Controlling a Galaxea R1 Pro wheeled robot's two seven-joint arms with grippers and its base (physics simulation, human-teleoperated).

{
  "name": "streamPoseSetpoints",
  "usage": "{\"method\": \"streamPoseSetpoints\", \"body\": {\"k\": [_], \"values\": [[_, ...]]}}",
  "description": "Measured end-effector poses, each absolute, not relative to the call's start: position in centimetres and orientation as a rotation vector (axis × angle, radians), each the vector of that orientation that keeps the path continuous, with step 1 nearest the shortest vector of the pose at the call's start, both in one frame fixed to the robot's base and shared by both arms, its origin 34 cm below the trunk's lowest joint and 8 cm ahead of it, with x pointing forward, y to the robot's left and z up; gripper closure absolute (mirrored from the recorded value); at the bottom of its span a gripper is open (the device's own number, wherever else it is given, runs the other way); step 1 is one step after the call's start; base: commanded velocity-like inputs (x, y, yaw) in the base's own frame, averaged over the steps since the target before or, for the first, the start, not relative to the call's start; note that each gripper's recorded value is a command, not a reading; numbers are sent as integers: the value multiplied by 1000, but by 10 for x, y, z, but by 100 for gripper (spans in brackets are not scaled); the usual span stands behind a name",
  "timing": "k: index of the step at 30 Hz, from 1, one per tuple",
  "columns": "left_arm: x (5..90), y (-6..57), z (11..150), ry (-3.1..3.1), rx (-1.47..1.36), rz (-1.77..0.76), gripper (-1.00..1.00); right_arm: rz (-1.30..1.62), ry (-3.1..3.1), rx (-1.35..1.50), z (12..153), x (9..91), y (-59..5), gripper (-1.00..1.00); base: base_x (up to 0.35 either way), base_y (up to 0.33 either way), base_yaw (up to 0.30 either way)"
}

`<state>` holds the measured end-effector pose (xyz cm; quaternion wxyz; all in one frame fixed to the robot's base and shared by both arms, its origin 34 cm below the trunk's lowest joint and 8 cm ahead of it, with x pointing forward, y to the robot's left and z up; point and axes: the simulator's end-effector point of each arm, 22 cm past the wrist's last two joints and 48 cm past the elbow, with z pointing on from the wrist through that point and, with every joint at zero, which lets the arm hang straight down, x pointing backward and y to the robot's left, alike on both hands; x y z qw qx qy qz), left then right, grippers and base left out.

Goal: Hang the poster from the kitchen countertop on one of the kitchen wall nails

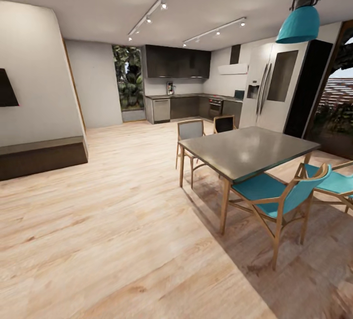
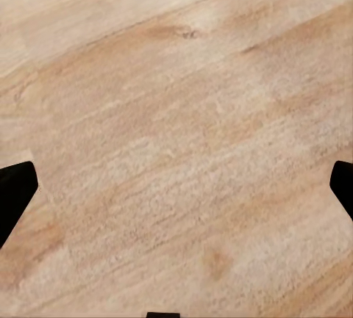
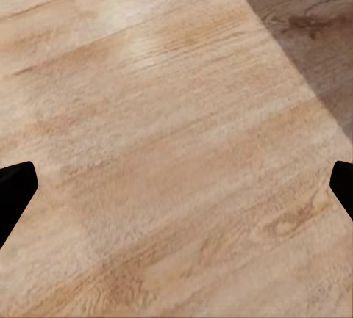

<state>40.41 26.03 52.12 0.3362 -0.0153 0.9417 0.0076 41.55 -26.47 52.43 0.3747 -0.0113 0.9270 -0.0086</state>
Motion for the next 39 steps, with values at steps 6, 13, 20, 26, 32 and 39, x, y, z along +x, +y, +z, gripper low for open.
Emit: {"method": "streamPoseSetpoints", "body": {"k": [6, 13, 20, 26, 32, 39], "values": [[404, 260, 521, 2456, -40, 20, -100, -24, 2372, -31, 524, 415, -266, -100, 254, 179, 2], [404, 260, 521, 2456, -40, 20, -100, -24, 2371, -29, 525, 416, -266, -100, 259, 182, 0], [404, 260, 521, 2455, -40, 20, -100, -22, 2370, -29, 525, 416, -265, -100, 282, 182, 118], [404, 260, 521, 2455, -40, 20, -100, -22, 2370, -29, 525, 416, -265, -100, 306, 157, 239], [404, 260, 521, 2455, -40, 20, -100, -23, 2371, -28, 525, 416, -265, -100, 319, 127, 86], [404, 260, 521, 2455, -40, 20, -100, -24, 2371, -28, 525, 416, -266, -100, 321, 120, 15]]}}
